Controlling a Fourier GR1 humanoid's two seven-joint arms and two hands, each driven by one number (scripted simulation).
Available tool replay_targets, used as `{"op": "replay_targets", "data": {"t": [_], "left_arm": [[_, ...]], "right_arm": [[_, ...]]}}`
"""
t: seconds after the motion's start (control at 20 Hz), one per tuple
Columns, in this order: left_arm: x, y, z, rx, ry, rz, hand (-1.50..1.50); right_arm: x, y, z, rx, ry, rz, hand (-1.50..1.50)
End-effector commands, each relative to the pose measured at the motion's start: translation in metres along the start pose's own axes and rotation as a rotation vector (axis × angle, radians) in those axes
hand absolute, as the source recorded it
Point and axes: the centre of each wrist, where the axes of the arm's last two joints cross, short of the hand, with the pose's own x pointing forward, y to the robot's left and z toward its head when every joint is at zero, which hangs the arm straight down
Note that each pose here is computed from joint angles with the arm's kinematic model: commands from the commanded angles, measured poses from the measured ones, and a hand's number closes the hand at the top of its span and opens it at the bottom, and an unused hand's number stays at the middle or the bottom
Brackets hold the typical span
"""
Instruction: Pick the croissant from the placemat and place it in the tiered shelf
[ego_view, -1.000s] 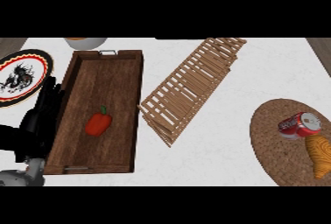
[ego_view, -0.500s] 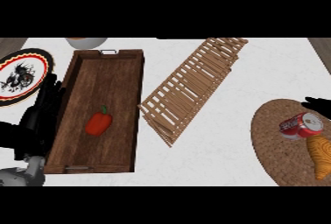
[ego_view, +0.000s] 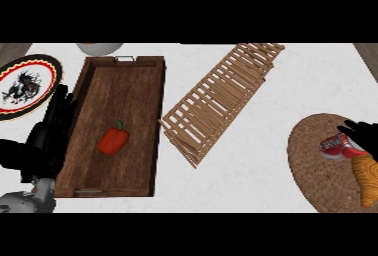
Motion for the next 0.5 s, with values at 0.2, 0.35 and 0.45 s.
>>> {"op": "replay_targets", "data": {"t": [0.2,0.35,0.45], "left_arm": [[-0.001,0.009,-0.007,0.013,0.006,0.000,0.00],[-0.002,0.004,-0.007,0.002,0.016,0.009,0.00],[0.014,-0.001,0.002,0.001,-0.010,-0.002,0.00]], "right_arm": [[-0.037,0.012,-0.016,0.006,0.020,-0.009,-1.50],[-0.020,0.038,-0.022,-0.005,0.009,-0.013,-1.50],[-0.034,0.016,-0.041,0.009,0.016,-0.016,-1.50]]}}
